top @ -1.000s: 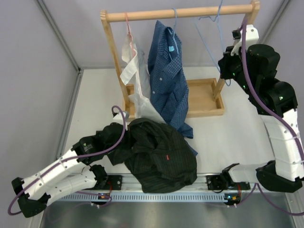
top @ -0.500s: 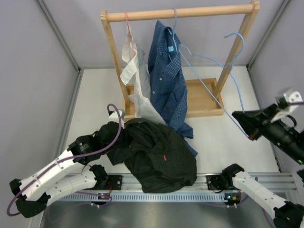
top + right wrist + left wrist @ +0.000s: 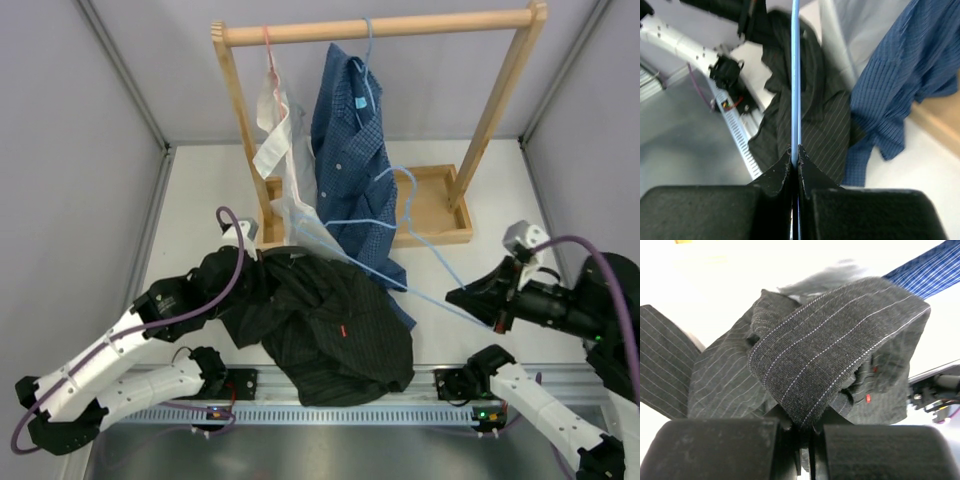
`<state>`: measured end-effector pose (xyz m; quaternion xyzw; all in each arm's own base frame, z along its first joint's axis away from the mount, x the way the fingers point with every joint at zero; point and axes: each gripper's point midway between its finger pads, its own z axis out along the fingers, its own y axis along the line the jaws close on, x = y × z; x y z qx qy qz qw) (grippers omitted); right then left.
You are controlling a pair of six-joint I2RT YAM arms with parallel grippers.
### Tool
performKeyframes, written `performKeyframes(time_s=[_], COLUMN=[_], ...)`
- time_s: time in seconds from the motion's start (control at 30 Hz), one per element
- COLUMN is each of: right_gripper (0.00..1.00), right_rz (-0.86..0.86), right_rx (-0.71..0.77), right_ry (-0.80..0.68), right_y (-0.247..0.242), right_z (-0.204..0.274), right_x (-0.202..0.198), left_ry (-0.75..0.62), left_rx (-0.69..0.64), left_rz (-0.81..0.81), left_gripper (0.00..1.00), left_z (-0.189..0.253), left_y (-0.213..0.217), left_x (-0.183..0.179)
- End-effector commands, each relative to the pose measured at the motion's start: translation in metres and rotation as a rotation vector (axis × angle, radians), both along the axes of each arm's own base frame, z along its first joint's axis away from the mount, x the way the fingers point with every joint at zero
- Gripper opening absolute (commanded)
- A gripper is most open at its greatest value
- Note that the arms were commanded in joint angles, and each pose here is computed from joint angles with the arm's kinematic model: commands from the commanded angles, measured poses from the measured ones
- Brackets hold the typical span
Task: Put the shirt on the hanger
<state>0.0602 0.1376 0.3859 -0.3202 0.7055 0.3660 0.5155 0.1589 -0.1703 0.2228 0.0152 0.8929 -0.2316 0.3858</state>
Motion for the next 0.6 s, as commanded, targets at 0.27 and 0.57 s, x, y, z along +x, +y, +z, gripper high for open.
performKeyframes(time_s=[0.27, 0.57], right_gripper=[0.0, 0.0], right_rz=[0.16, 0.106], right_rx=[-0.027, -0.003], right_ry=[0.191, 0.076], right_y=[0.032, 0.018], right_z=[-0.066, -0.038], right_x=[0.009, 0.0], left_ry=[0.04, 0.076], left_rx=[0.007, 0.047], left_rz=[0.08, 0.061], left_gripper=[0.0, 0.0], left_z=[0.015, 0.006], left_y=[-0.009, -0.018], left_x=[0.013, 0.017])
